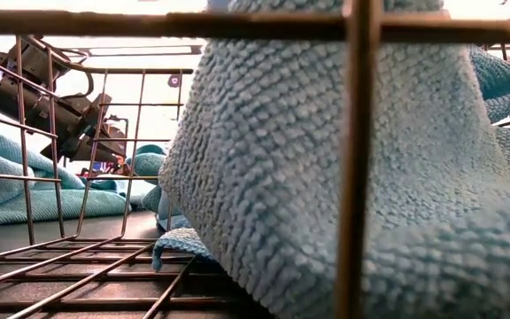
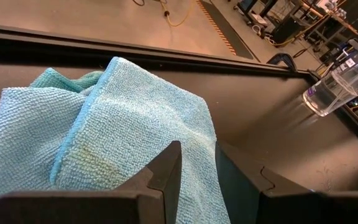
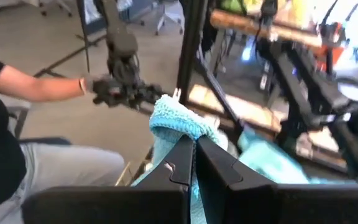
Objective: Sort microfiber towel by color & place in baskets
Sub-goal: Put the blue towel into the left wire basket
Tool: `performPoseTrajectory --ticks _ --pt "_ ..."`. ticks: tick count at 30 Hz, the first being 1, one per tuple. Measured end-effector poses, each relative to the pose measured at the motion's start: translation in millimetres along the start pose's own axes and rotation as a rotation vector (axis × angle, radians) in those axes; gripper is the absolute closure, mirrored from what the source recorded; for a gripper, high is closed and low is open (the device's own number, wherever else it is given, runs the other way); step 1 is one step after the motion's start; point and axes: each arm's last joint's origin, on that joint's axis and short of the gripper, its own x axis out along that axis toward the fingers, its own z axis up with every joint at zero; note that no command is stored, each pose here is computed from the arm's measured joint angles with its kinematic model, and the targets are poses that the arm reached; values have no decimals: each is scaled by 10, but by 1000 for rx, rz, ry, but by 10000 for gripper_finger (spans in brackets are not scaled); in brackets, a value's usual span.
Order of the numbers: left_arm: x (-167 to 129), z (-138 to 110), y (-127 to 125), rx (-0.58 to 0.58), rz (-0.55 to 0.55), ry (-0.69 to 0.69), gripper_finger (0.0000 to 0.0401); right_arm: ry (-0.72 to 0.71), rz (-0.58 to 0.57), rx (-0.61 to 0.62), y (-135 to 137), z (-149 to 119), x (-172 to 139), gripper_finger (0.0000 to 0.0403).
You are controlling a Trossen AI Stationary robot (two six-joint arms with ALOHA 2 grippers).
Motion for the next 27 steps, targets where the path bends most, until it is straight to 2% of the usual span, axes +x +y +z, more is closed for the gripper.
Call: performPoseTrajectory --ticks 5,11,20,27 --pt "0 0 0 18 0 0 317 38 14 28 1 -80 188 394" --pt "2 -2 1 22 2 2 317 -73 146 13 83 12 234 394" --pt "3 -3 2 24 2 4 317 -224 146 -67 69 173 119 394" --pt "3 -4 2 24 3 5 317 -269 141 -64 62 216 105 394"
